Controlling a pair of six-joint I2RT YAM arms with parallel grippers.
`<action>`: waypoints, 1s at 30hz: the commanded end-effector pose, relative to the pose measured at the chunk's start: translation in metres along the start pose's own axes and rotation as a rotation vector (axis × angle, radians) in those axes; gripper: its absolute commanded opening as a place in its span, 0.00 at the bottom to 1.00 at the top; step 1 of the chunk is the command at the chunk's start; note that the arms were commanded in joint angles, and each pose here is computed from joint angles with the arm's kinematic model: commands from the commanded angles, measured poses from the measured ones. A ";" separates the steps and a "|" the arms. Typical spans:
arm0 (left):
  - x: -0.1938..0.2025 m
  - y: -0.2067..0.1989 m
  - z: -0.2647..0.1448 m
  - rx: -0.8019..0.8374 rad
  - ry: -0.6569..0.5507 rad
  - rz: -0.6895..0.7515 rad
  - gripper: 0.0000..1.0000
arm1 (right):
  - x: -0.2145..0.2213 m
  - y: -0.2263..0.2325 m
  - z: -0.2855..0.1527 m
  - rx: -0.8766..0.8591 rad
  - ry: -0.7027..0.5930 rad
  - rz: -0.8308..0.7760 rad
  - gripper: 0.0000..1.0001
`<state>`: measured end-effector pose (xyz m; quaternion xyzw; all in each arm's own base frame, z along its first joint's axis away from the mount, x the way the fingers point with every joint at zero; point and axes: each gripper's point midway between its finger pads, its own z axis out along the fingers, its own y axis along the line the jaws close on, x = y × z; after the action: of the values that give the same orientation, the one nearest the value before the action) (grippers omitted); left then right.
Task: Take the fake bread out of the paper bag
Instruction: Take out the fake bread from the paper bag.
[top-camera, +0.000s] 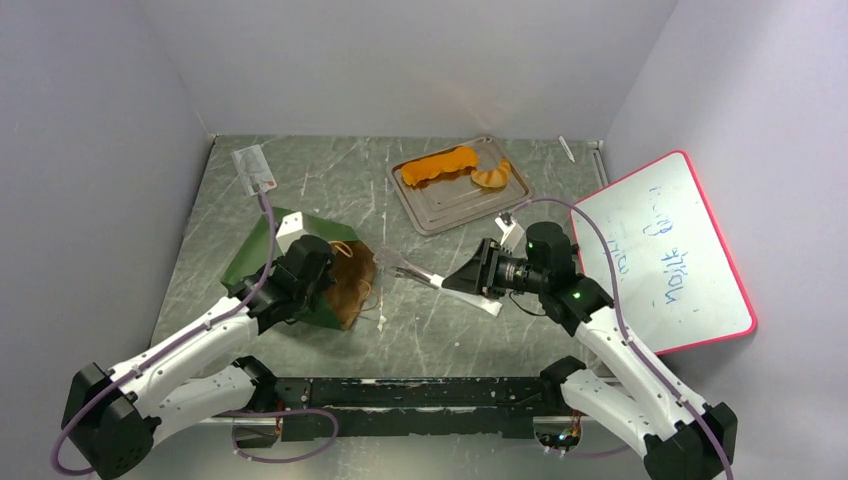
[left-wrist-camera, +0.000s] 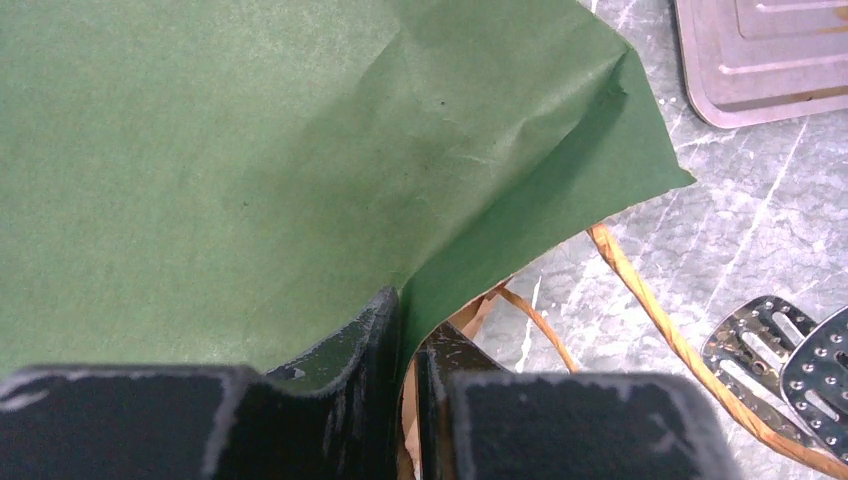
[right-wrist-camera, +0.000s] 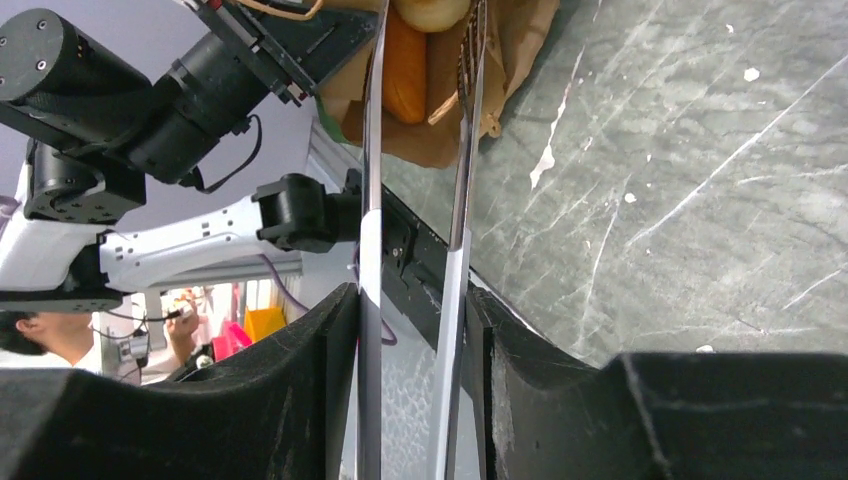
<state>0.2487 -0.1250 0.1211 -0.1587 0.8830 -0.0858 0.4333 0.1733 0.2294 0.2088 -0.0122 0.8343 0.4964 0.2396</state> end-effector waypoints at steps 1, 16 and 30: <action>-0.004 0.004 -0.007 -0.030 -0.023 -0.041 0.07 | 0.015 0.010 -0.003 -0.058 0.048 -0.024 0.40; 0.007 0.000 -0.016 -0.073 -0.016 -0.038 0.07 | 0.060 0.022 0.020 -0.118 0.164 -0.031 0.38; 0.000 -0.003 -0.024 -0.036 -0.038 -0.049 0.07 | 0.059 0.023 0.062 -0.102 0.164 0.041 0.38</action>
<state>0.2276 -0.1276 0.1187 -0.1797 0.8842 -0.0647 0.4262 0.1266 0.2926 0.1630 -0.0539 0.8442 0.5155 0.1363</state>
